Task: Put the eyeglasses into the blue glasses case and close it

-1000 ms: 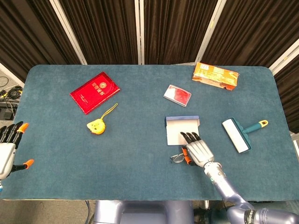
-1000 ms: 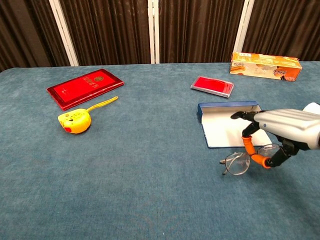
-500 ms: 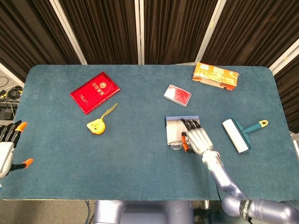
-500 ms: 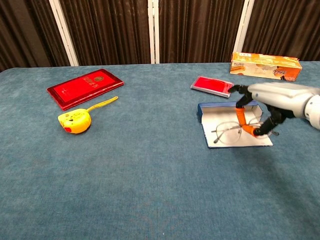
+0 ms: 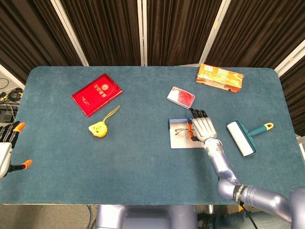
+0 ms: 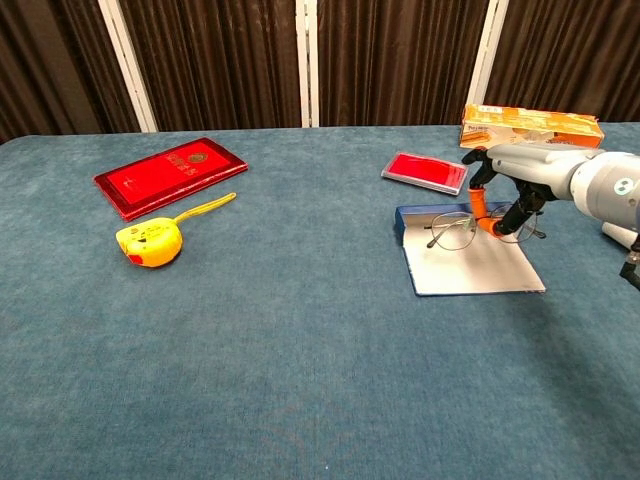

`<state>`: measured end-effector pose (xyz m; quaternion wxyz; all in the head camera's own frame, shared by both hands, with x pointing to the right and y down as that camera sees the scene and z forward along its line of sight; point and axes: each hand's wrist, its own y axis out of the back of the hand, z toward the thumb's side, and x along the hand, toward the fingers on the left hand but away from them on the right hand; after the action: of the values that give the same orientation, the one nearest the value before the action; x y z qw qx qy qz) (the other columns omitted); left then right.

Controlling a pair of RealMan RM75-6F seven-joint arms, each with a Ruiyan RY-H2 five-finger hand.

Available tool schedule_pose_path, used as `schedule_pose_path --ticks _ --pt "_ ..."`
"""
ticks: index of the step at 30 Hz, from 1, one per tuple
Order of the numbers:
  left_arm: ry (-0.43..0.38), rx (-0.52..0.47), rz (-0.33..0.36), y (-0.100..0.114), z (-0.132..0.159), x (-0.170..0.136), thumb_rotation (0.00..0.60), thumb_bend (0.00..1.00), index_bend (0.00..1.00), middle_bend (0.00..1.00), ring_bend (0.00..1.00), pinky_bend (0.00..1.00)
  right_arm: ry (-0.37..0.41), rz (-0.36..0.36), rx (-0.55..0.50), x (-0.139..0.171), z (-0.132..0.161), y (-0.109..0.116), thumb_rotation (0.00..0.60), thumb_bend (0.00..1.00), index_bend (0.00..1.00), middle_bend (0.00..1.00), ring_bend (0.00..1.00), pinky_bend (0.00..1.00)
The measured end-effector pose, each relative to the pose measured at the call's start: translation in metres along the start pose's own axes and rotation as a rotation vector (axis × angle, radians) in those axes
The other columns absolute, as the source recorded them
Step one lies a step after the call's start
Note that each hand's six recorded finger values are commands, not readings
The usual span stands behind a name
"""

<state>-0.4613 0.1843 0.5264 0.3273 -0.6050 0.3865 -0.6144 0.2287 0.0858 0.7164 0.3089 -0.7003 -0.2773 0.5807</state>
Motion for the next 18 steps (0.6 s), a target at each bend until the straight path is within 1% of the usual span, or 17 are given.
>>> schedule_pose_path --ticks 10,18 --pt "0.015 -0.006 -0.001 0.001 -0.004 0.002 0.600 0.00 0.00 0.00 0.00 0.00 -0.055 -0.021 0.073 -0.016 -0.015 -0.006 0.600 0.43 0.66 0.00 0.00 0.00" --pt "0.020 -0.007 -0.001 0.001 -0.005 0.003 0.600 0.00 0.00 0.00 0.00 0.00 -0.048 -0.034 0.110 -0.022 -0.006 -0.009 0.600 0.43 0.66 0.00 0.00 0.00"
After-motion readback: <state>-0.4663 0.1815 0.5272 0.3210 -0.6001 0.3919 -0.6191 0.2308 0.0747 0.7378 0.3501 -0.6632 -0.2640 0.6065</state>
